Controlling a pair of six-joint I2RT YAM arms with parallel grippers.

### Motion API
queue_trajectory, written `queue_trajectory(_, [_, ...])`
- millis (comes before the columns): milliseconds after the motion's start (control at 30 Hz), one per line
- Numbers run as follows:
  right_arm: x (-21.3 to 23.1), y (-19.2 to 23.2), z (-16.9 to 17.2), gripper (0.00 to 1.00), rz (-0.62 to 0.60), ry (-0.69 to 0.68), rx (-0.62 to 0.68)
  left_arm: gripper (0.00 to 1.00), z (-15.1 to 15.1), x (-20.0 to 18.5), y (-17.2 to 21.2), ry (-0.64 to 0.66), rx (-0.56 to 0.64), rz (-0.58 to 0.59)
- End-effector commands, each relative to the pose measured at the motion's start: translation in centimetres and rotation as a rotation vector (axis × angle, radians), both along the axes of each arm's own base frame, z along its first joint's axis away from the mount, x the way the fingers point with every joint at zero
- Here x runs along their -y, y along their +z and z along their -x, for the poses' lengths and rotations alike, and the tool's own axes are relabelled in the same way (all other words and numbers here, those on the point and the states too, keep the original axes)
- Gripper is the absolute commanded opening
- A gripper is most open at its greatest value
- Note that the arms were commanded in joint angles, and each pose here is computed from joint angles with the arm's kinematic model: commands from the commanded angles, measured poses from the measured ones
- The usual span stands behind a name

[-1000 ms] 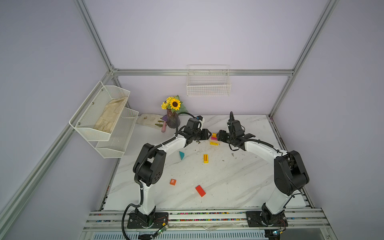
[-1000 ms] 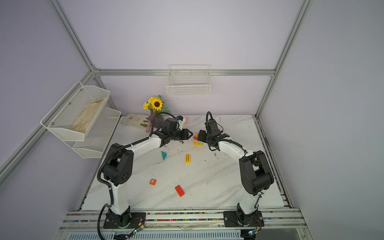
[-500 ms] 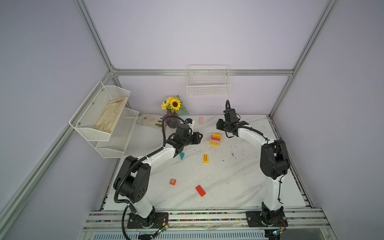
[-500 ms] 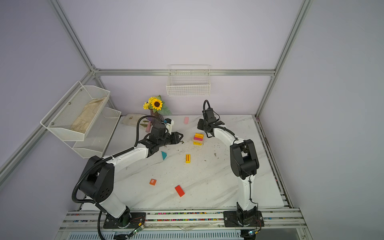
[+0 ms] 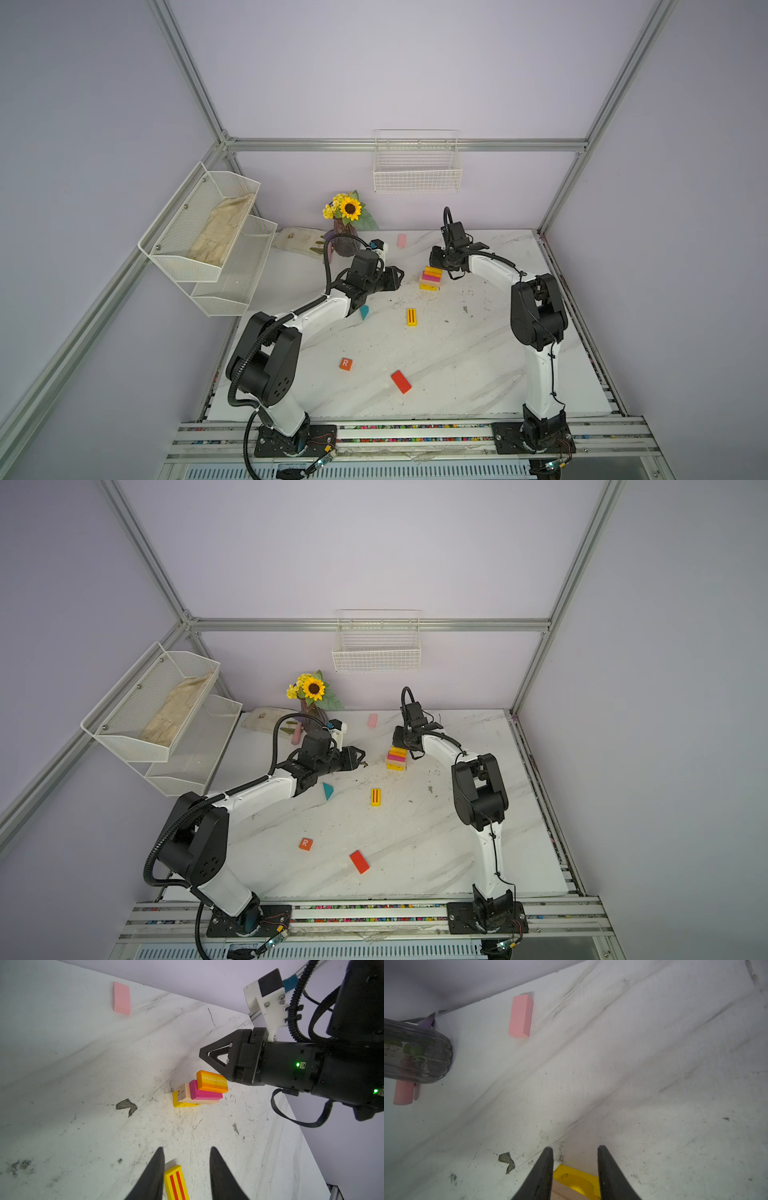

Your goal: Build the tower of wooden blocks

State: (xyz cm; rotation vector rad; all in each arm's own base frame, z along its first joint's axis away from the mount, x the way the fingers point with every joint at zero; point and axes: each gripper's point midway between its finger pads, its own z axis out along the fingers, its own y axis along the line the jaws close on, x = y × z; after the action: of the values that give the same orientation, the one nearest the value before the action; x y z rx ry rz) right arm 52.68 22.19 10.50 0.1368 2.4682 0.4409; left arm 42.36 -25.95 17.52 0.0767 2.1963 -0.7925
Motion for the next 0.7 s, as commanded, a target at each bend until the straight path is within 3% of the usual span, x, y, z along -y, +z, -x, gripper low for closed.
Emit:
queue_trajectory(0, [-0.4, 0.0, 0.7, 0.39, 0.006, 0.026, -0.013, 0.36, -0.3, 0.5, 0.2, -0.009, 0.008, 0.034])
queue_trajectory(667, [-1.3, 0.6, 1.9, 0.38, 0.001, 0.047, -0.011, 0.35, -0.4, 0.8, 0.1, -0.021, 0.001, 0.041])
